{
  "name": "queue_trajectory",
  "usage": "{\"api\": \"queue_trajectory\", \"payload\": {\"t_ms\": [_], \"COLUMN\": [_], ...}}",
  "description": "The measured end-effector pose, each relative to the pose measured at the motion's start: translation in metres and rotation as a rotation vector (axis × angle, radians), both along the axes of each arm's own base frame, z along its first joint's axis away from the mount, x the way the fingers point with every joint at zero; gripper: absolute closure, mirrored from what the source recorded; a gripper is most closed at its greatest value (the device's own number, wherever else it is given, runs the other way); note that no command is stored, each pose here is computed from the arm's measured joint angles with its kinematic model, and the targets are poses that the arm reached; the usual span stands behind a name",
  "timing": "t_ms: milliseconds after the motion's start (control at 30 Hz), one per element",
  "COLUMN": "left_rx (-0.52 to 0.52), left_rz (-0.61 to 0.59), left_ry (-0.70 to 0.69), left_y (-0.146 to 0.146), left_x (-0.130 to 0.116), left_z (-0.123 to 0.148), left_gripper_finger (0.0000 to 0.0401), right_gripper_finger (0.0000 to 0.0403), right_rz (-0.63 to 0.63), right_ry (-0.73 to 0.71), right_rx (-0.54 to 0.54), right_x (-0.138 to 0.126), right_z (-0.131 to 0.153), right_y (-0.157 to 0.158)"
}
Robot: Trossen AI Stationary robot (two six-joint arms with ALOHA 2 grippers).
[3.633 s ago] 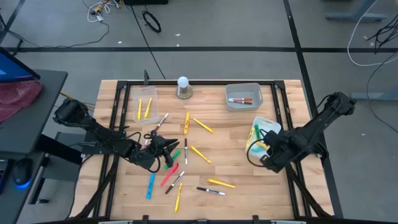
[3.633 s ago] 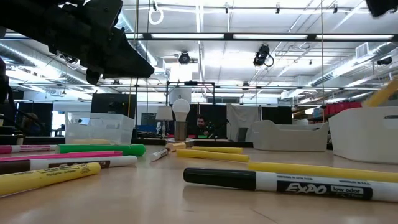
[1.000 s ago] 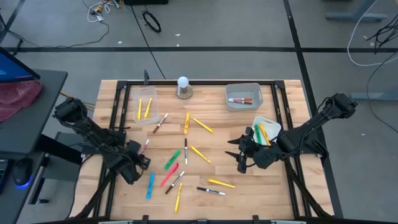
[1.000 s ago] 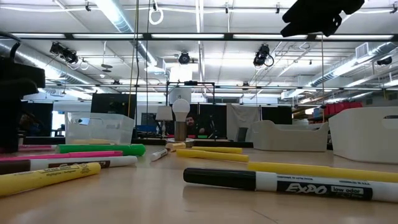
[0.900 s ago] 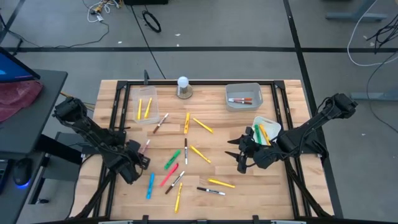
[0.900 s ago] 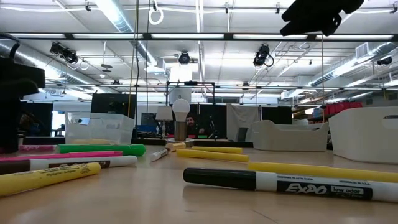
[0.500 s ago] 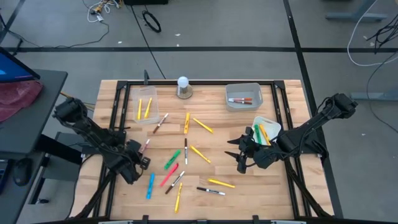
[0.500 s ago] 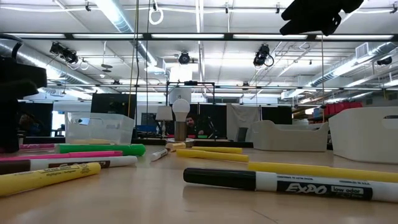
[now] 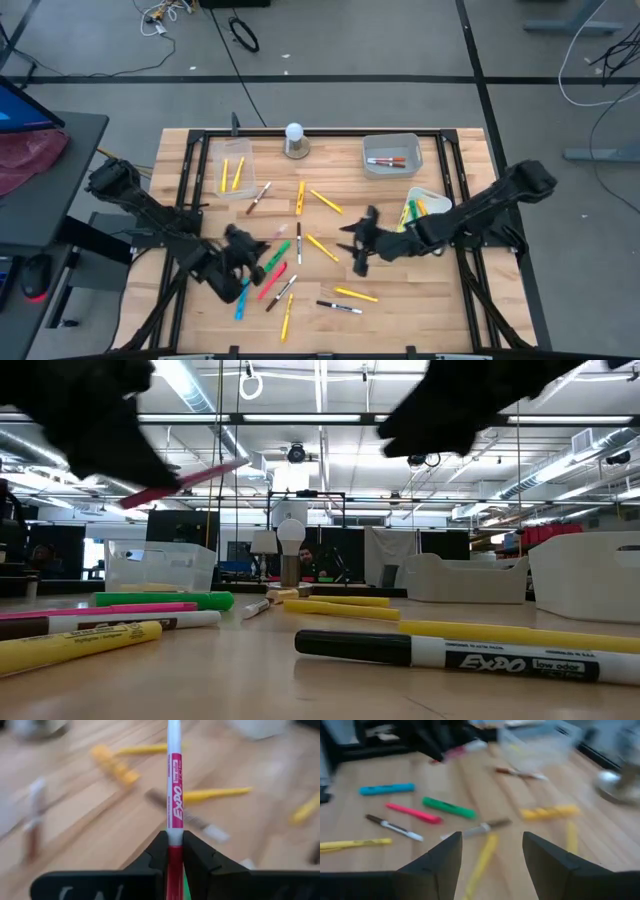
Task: Pick & Place Markers
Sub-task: Put the pink marker pen into the gray bin
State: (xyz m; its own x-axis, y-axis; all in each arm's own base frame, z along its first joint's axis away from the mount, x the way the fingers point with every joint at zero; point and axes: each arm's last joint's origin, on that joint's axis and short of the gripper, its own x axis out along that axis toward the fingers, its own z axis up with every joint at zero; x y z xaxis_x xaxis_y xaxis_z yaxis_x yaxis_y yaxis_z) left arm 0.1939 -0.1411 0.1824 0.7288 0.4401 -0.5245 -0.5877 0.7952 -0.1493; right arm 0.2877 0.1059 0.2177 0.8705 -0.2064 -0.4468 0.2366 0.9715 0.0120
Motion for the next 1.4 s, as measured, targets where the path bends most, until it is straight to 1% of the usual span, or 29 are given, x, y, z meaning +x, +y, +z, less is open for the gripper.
{"api": "queue_trajectory", "payload": {"t_ms": [100,167,300,433,633,700,800,867,1000,1100,1200,1267,1333,1400], "left_rx": [0.089,0.148,0.226,0.257,0.275,0.277,0.272,0.279,0.284,0.284,0.275,0.274,0.277,0.279], "left_rz": [-0.115,-0.163,-0.203,-0.205,-0.211,-0.219,-0.216,-0.220,-0.222,-0.221,-0.213,-0.210,-0.211,-0.211], "left_ry": [-0.065,-0.110,-0.185,-0.218,-0.237,-0.229,-0.241,-0.239,-0.245,-0.247,-0.251,-0.247,-0.238,-0.223], "left_y": [-0.002,-0.002,-0.001,0.001,0.000,0.000,0.000,0.000,0.000,0.000,0.000,0.001,0.002,0.002], "left_x": [0.024,0.036,0.051,0.058,0.064,0.064,0.065,0.065,0.065,0.065,0.065,0.065,0.065,0.065], "left_z": [0.011,0.019,0.030,0.033,0.032,0.030,0.031,0.032,0.033,0.033,0.033,0.032,0.032,0.030], "left_gripper_finger": [0.0360,0.0360,0.0360,0.0360,0.0360,0.0360,0.0360,0.0360,0.0355,0.0344,0.0330,0.0319,0.0305,0.0288], "right_gripper_finger": [0.0192,0.0192,0.0192,0.0192,0.0193,0.0196,0.0207,0.0219,0.0258,0.0302,0.0353,0.0382,0.0388,0.0381], "right_rz": [0.129,0.178,0.174,0.158,0.143,0.128,0.117,0.131,0.145,0.145,0.152,0.152,0.147,0.098], "right_ry": [-0.089,-0.185,-0.384,-0.494,-0.527,-0.540,-0.549,-0.554,-0.554,-0.553,-0.552,-0.550,-0.540,-0.516], "right_rx": [-0.037,-0.048,-0.018,0.011,0.030,0.052,0.065,0.071,0.084,0.084,0.074,0.050,0.012,-0.021], "right_x": [0.025,0.038,0.053,0.057,0.059,0.060,0.061,0.062,0.063,0.063,0.063,0.063,0.062,0.057], "right_z": [-0.015,-0.023,-0.029,-0.025,-0.022,-0.021,-0.021,-0.020,-0.020,-0.020,-0.020,-0.020,-0.018,-0.008], "right_y": [0.006,0.009,0.012,0.010,0.004,0.001,-0.003,-0.005,-0.006,-0.006,-0.006,-0.006,-0.007,-0.009]}}
